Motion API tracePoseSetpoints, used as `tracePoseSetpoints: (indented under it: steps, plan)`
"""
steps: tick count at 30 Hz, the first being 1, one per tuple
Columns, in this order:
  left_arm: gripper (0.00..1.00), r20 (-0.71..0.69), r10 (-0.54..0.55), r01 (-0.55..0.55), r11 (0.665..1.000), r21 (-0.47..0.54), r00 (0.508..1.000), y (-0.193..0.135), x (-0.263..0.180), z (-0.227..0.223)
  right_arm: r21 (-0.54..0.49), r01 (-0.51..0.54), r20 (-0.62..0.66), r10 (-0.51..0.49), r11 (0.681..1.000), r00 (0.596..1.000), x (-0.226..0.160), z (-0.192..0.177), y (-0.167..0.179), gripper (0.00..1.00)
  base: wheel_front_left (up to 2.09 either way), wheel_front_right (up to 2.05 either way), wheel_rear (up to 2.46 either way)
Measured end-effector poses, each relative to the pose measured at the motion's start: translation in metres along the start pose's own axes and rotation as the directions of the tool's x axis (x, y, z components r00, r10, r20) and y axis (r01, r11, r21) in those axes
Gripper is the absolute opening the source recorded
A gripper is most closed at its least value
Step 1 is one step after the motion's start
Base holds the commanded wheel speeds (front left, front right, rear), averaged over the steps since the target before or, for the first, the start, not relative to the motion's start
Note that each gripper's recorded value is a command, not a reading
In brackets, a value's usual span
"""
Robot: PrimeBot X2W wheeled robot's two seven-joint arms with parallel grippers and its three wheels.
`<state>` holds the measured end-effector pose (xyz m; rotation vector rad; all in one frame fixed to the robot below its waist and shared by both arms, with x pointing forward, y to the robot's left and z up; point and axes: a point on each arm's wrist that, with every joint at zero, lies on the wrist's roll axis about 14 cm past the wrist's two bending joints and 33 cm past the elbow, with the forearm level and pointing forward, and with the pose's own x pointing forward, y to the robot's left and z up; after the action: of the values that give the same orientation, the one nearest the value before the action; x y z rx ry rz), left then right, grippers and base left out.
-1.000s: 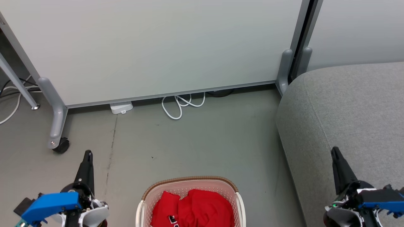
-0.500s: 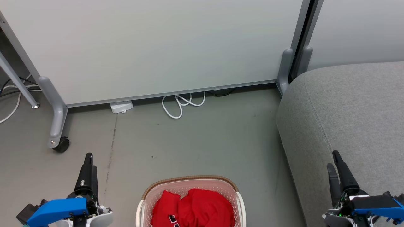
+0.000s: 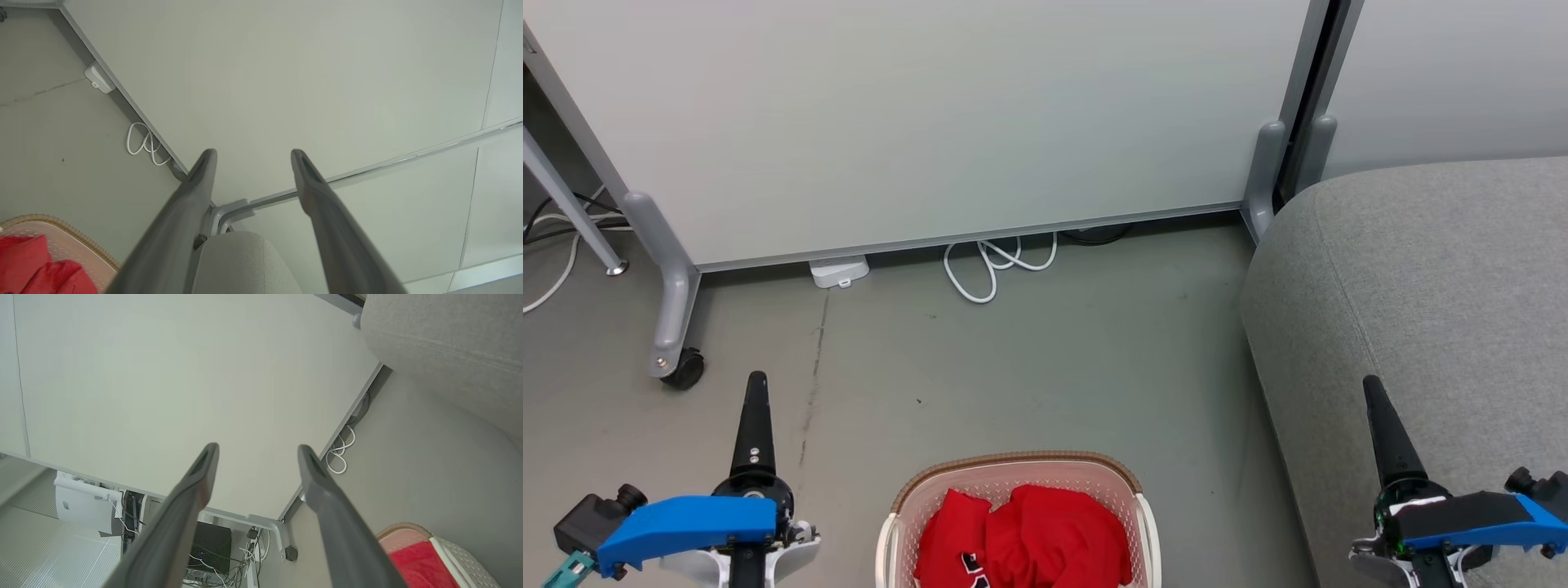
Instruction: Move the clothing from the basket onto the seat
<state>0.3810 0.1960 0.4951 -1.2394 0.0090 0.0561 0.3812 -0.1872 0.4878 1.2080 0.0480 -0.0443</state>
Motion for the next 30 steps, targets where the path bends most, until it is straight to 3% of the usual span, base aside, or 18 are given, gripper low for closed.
tracePoseSetpoints:
  steps: [12,21,30]
  plan:
    - [1.00,-0.019,-0.027,0.031,0.959,0.283,0.999,-0.015,0.005,-0.010,-0.259,-0.043,-0.013,0.041,0.965,0.999,0.004,-0.006,0.012,1.00,0.00,0.00,0.00]
    - [1.00,-0.033,-0.043,0.053,0.886,0.461,0.999,-0.020,0.005,-0.018,-0.418,-0.080,-0.029,0.075,0.905,0.997,0.006,-0.013,0.021,1.00,0.00,0.00,0.00]
    - [1.00,-0.040,-0.065,0.076,0.814,0.577,0.997,-0.025,0.004,-0.023,-0.540,-0.101,-0.039,0.094,0.836,0.995,0.007,-0.017,0.024,1.00,0.00,0.00,0.00]
